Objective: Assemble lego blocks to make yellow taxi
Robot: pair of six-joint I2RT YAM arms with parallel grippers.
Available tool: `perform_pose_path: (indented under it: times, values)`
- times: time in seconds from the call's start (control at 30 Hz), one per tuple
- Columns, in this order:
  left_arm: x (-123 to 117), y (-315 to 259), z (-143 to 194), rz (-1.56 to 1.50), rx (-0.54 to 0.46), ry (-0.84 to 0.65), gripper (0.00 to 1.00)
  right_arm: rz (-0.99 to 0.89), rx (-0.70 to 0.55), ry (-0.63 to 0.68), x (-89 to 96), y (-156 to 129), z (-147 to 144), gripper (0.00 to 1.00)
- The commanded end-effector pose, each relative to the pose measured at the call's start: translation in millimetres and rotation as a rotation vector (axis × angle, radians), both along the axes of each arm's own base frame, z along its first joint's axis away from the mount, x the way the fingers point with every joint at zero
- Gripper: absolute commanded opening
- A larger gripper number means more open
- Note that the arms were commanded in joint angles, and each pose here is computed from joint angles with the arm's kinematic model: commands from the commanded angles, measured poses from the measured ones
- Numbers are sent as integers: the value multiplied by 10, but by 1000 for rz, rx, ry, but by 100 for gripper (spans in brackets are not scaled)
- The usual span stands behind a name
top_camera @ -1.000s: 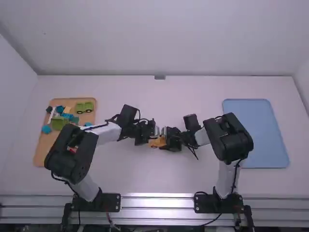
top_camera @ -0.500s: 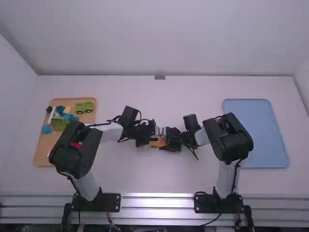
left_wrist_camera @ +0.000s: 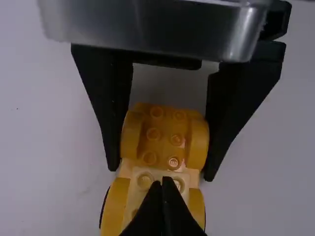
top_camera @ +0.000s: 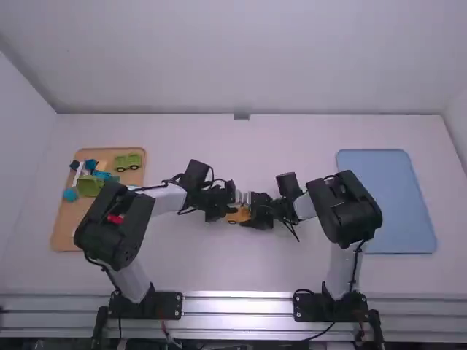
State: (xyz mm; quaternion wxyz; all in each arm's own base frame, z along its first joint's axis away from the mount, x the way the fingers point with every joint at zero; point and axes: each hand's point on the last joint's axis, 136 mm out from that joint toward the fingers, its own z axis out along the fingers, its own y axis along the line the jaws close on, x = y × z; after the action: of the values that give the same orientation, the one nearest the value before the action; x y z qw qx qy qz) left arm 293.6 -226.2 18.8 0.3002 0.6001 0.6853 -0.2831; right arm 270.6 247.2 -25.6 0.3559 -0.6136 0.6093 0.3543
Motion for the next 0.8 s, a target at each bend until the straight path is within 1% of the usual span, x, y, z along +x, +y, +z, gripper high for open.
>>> perform_pose_path:
  times: [0.0, 0.1, 0.2, 0.33, 0.37, 0.4, 0.43, 0.47, 0.5, 0.53, 0.57, 0.63, 0.67, 0.7, 0.77]
  values:
    - [-117, 234, -496, 62, 162, 91, 2, -11, -24, 40, -63, -35, -87, 58]
    - [-130, 239, -535, 63, 165, 102, 2, -11, -24, 40, -63, -35, -88, 58]
    - [-65, 226, -429, 67, 156, 81, 2, -11, -24, 39, -63, -35, -87, 58]
    - [136, 275, -25, 104, 105, 2, 2, -12, -23, 37, -57, -35, -85, 58]
    - [239, 296, 189, 123, 64, -43, 2, -11, -22, 33, -52, -34, -82, 61]
    - [261, 301, 242, 129, 52, -52, 2, -12, -22, 32, -50, -33, -82, 61]
    - [370, 348, 424, 170, 20, -86, 6, -11, -21, 29, -46, -31, -79, 62]
    - [477, 422, 597, 232, -12, -106, 22, -12, -20, 27, -43, -30, -77, 62]
    - [551, 498, 749, 286, -39, -119, 30, -12, -20, 25, -39, -30, -76, 64]
    - [575, 530, 799, 306, -47, -122, 42, -12, -19, 25, -38, -29, -75, 66]
    - [615, 594, 895, 347, -64, -124, 99, -12, -19, 21, -32, -27, -74, 70]
    - [659, 710, 1039, 419, -87, -115, 99, -34, -21, 21, 15, -27, -68, 85]
    - [666, 737, 1063, 435, -90, -112, 99, -45, -20, 25, 34, -24, -61, 89]
    - [686, 806, 1112, 480, -92, -102, 99, -77, -16, 35, 93, -18, -30, 98]
    - [729, 953, 1191, 594, -91, -72, 99, -142, -33, 43, 202, -58, 42, 99]
